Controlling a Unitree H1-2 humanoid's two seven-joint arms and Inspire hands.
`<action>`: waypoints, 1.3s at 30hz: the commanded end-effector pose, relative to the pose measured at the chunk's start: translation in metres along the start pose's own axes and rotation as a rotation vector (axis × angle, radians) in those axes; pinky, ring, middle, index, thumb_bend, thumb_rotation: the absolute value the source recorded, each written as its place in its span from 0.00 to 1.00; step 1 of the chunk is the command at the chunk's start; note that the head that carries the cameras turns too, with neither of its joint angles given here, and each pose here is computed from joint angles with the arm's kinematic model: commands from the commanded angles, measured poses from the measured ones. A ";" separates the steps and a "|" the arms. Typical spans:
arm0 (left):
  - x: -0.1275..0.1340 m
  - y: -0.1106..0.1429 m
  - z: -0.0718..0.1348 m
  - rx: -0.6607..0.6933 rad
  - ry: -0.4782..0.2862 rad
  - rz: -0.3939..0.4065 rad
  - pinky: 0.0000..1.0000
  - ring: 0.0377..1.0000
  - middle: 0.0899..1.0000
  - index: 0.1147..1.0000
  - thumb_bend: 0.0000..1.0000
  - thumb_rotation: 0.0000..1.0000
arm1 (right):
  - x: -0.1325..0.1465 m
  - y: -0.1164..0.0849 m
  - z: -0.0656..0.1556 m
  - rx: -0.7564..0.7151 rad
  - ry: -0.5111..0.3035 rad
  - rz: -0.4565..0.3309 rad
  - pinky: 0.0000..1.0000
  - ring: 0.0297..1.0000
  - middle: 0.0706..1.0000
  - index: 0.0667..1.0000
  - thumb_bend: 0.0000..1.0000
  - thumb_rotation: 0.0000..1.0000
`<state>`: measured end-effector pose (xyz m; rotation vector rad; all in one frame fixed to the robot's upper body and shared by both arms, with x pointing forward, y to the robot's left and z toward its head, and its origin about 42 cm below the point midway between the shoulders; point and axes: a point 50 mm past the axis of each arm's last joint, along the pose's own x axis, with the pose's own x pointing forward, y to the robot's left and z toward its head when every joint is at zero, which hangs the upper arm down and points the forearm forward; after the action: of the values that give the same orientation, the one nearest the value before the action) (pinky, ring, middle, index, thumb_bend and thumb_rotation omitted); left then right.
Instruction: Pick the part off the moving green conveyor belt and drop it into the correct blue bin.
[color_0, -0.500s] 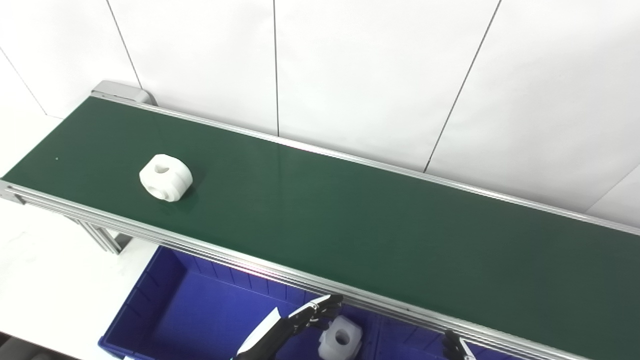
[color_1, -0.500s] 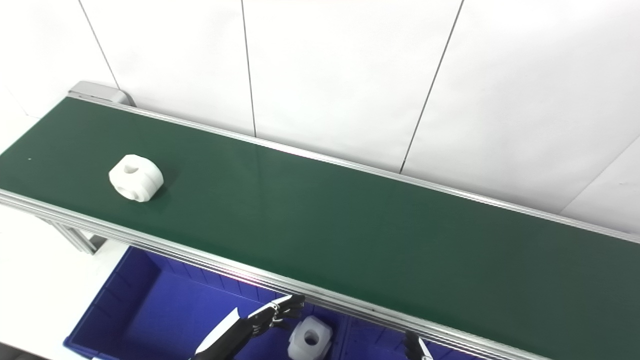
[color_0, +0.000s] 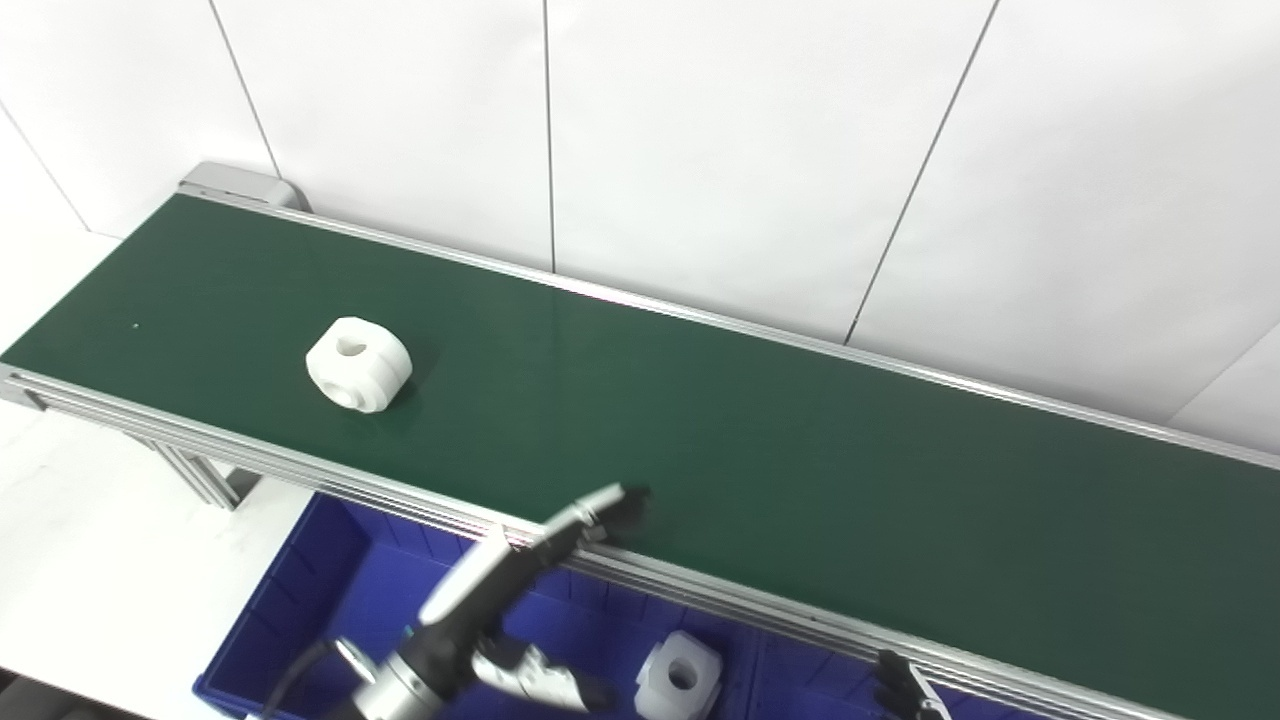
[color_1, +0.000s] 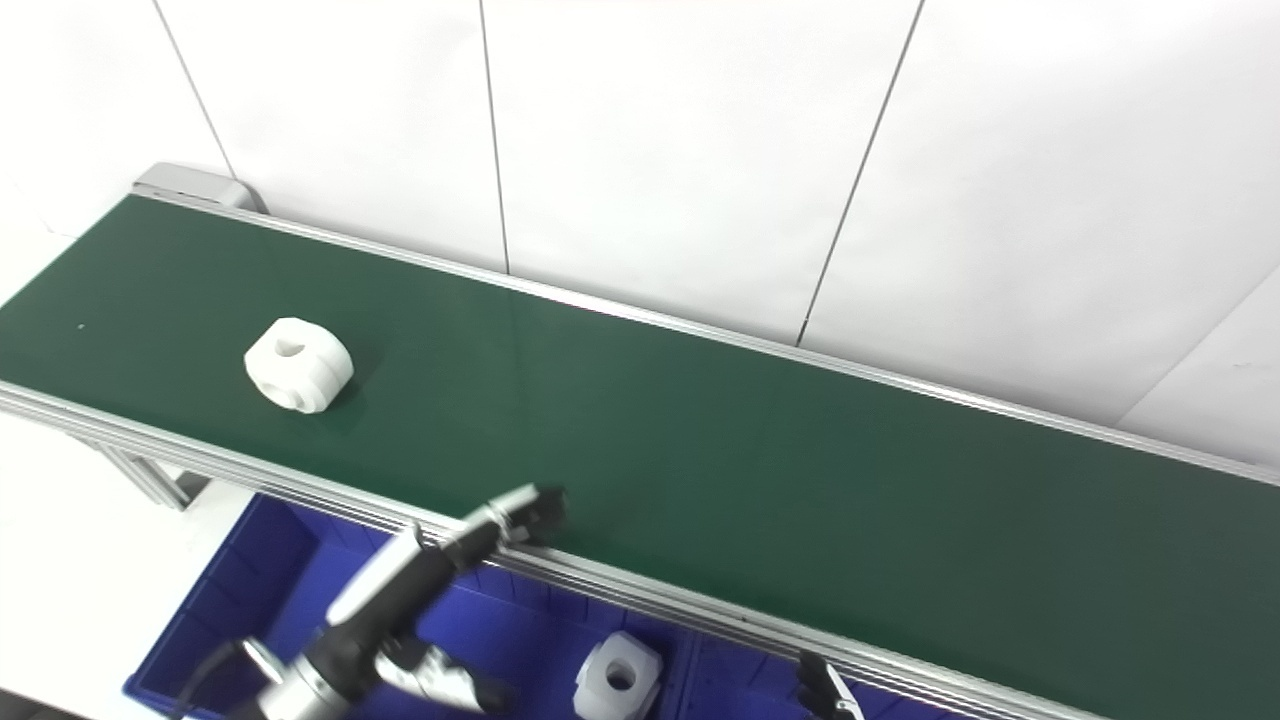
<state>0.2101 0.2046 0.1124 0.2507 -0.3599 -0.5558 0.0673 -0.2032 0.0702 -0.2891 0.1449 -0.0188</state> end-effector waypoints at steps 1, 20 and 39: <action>0.020 0.024 0.014 0.054 -0.085 -0.003 0.86 0.92 0.94 0.94 0.76 0.56 | 0.004 -0.001 0.009 0.016 -0.054 -0.013 0.77 0.83 0.85 0.86 0.77 0.09; 0.104 0.153 0.000 0.396 0.039 -0.017 0.83 0.90 0.93 0.93 0.70 0.41 | 0.015 0.000 0.015 0.012 -0.088 -0.004 0.78 0.82 0.83 0.85 0.78 0.14; 0.133 0.206 -0.029 0.748 0.248 -0.175 0.81 0.90 0.95 0.95 0.81 0.11 | 0.013 -0.001 0.014 0.029 -0.087 0.001 0.78 0.82 0.83 0.85 0.76 0.12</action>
<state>0.4125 0.2992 0.1660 1.0242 -0.2360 -0.5556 0.0825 -0.2013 0.0732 -0.2722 0.1041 -0.0062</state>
